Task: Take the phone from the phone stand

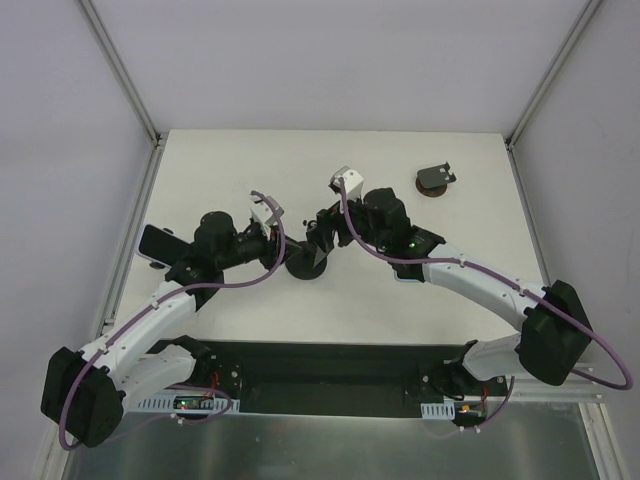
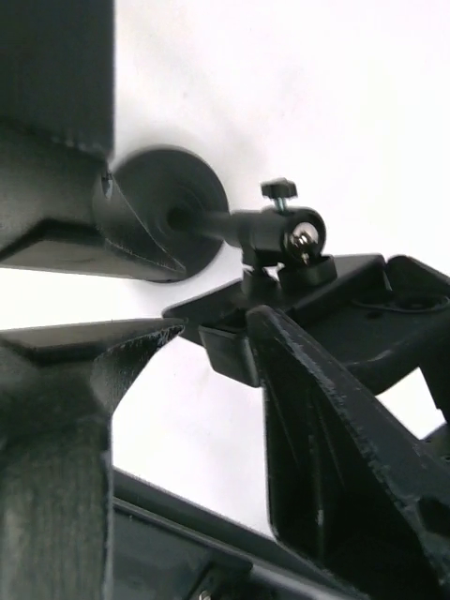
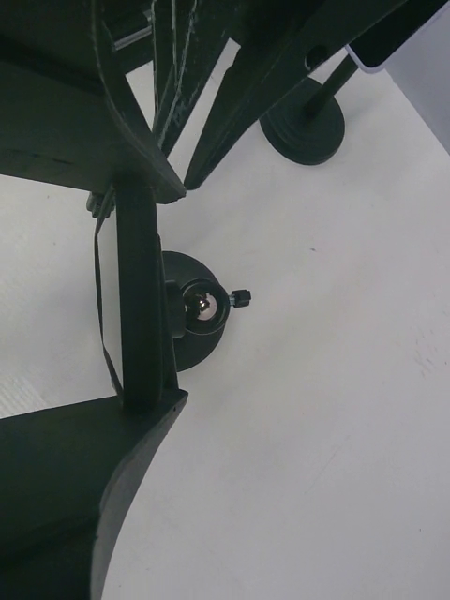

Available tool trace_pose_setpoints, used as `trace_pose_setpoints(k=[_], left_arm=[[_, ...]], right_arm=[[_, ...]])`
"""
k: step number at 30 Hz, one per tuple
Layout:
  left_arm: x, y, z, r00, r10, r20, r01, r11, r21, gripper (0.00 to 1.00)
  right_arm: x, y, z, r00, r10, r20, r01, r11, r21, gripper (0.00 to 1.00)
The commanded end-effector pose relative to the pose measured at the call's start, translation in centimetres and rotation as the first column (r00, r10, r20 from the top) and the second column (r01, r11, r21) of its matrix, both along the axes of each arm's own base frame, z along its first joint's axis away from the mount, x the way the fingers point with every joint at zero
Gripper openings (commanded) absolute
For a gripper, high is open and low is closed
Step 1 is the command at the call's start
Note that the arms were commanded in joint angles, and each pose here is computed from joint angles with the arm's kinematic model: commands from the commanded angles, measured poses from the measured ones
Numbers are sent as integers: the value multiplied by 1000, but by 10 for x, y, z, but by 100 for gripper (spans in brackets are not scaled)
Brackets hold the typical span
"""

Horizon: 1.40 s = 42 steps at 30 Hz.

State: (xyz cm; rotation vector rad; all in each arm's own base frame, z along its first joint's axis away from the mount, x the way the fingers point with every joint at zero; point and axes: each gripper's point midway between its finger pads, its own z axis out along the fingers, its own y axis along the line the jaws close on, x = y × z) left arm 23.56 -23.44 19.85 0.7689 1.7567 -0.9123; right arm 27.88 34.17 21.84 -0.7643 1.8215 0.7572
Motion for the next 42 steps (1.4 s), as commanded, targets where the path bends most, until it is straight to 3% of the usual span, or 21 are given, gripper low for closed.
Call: trace_pose_setpoints(k=[1, 2, 5, 8, 12, 25, 38, 41, 42], left_arm=[[13, 10, 20, 992, 103, 66, -102, 995, -19, 35], [8, 7, 26, 992, 98, 80, -96, 995, -34, 52], [1, 3, 32, 987, 137, 88, -132, 989, -63, 79], [3, 8, 34, 974, 209, 90, -200, 974, -103, 91], [6, 8, 26, 963, 255, 83, -245, 963, -108, 96], [30, -7, 25, 941, 299, 162, -274, 949, -159, 91], [39, -25, 19, 950, 271, 153, -246, 955, -163, 80], [40, -29, 24, 952, 262, 157, -235, 957, -172, 63], [39, -31, 24, 955, 253, 156, -226, 959, -173, 48]], right_arm=[[14, -13, 39, 991, -117, 64, 111, 990, 84, 1], [15, -13, 39, 986, -153, 67, 148, 986, 82, 1], [13, -8, 37, 980, -196, 41, 192, 977, 89, 1], [12, -6, 33, 970, -241, 7, 240, 967, 87, 1], [8, -3, 33, 959, -283, 8, 282, 957, 63, 1], [-5, 4, 35, 958, -287, -23, 288, 956, 62, 1], [-9, 9, 33, 962, -269, -56, 272, 961, 57, 1], [-10, 11, 30, 962, -264, -66, 267, 962, 51, 1], [-11, 11, 29, 962, -264, -66, 267, 962, 47, 1]])
